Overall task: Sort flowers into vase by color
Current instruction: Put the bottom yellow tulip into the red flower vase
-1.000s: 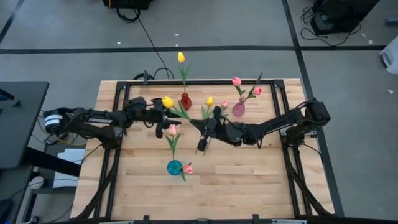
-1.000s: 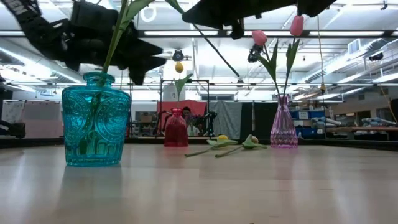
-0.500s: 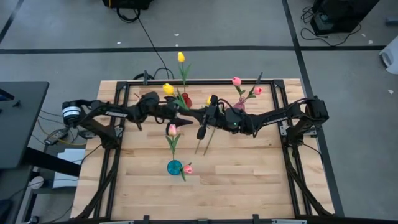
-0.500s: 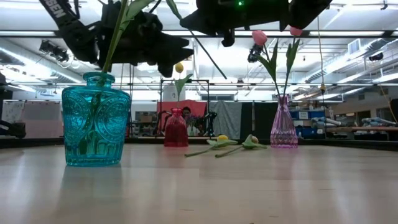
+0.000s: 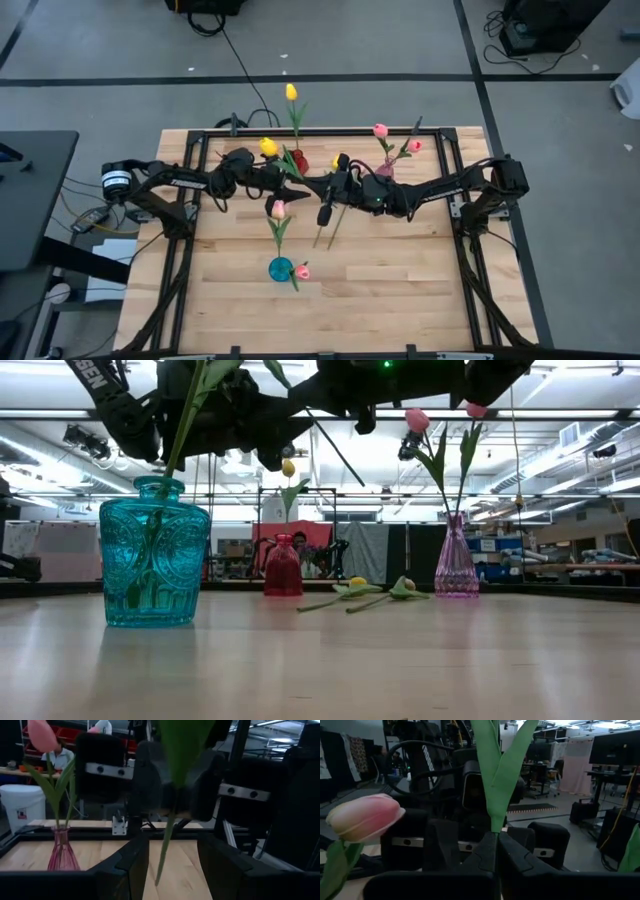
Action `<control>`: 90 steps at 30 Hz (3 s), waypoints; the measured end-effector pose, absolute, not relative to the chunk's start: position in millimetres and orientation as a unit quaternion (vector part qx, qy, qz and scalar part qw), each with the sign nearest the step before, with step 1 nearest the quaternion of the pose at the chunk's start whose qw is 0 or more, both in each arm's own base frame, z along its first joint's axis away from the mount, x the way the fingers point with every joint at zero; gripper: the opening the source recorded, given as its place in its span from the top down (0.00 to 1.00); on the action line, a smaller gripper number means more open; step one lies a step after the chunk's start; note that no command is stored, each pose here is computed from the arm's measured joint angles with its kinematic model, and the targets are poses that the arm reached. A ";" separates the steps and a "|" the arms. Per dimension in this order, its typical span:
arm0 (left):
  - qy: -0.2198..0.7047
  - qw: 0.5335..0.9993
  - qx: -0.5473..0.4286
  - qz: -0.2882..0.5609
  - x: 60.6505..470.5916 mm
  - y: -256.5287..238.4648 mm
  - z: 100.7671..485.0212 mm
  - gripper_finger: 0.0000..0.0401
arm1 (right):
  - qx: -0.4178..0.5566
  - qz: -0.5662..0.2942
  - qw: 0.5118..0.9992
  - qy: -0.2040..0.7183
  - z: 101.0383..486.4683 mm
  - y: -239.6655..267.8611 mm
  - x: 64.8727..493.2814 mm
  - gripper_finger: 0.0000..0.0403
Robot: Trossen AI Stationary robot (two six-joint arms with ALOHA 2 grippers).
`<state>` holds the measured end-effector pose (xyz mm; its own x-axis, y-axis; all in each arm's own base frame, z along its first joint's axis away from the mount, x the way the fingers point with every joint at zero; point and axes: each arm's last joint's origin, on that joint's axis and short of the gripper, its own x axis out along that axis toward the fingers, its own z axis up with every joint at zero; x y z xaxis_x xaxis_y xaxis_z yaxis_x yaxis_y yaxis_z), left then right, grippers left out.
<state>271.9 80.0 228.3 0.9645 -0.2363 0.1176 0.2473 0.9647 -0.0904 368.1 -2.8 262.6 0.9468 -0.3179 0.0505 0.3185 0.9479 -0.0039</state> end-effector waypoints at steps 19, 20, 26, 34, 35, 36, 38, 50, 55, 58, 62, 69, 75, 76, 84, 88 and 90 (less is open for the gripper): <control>-0.075 0.992 -0.043 -0.092 272.0 80.4 232.0 0.97 | -0.001 -0.151 0.988 -0.027 263.1 -4.0 368.2 0.96; -0.076 0.992 -0.043 -0.093 272.0 80.4 232.1 0.98 | 0.003 -0.148 0.989 -0.028 263.3 -3.9 368.2 0.96; -0.074 0.991 -0.042 -0.103 271.5 80.5 232.0 0.99 | 0.025 -0.137 0.990 -0.031 264.3 -2.2 367.7 0.88; -0.056 0.991 -0.059 -0.102 268.4 88.6 228.0 1.00 | 0.033 -0.139 0.990 -0.019 266.3 -0.8 364.9 0.73; -0.051 0.992 -0.061 -0.103 267.8 90.1 226.9 1.00 | 0.032 -0.144 0.989 -0.016 266.1 0.0 364.5 0.72; -0.047 0.991 -0.063 -0.105 267.2 91.6 226.1 1.00 | 0.032 -0.150 0.988 -0.014 266.8 1.2 363.7 0.72; -0.042 0.991 -0.065 -0.105 266.0 94.9 225.1 1.00 | 0.030 -0.158 0.987 -0.008 269.1 4.7 361.1 0.71; -0.022 0.991 -0.090 -0.092 258.3 112.1 221.8 1.00 | 0.006 -0.215 0.976 0.043 278.1 33.7 342.5 0.71; 0.025 0.987 -0.115 -0.112 257.8 111.7 212.0 0.99 | 0.009 -0.242 0.965 0.101 268.3 31.7 337.0 0.71; 0.036 0.986 -0.123 -0.107 252.5 118.0 212.1 0.99 | 0.049 -0.232 0.957 0.164 257.9 31.5 329.4 0.71; 0.029 0.988 -0.106 -0.109 246.4 120.1 219.1 0.99 | 0.102 -0.190 0.940 0.263 234.9 39.3 323.8 0.71; 0.020 0.990 -0.091 -0.104 244.9 118.1 224.4 0.98 | 0.059 -0.120 0.928 0.348 193.3 70.5 331.5 0.71; 0.028 0.989 -0.098 -0.103 244.7 118.3 222.7 0.98 | 0.036 -0.077 0.941 0.327 180.4 82.6 343.9 0.70; 0.028 0.989 -0.098 -0.103 244.7 118.3 222.7 0.98 | 0.031 -0.068 0.943 0.323 177.7 84.9 346.1 0.68; 0.031 0.989 -0.100 -0.103 244.7 118.3 222.0 0.98 | -0.016 -0.058 0.948 0.314 155.8 100.5 361.4 0.47; 0.038 0.989 -0.105 -0.102 244.6 118.3 220.6 0.98 | -0.076 -0.052 0.945 0.314 161.1 112.3 377.9 0.42; 0.044 0.988 -0.109 -0.102 244.6 118.3 219.2 0.98 | -0.102 -0.042 0.935 0.336 160.7 116.8 384.5 0.42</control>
<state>244.6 118.3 219.2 0.9756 -0.2101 -0.0641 0.1911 0.9556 -0.2242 384.5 116.8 160.7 0.7701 -0.1482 -0.6205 0.0104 0.9754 -0.2201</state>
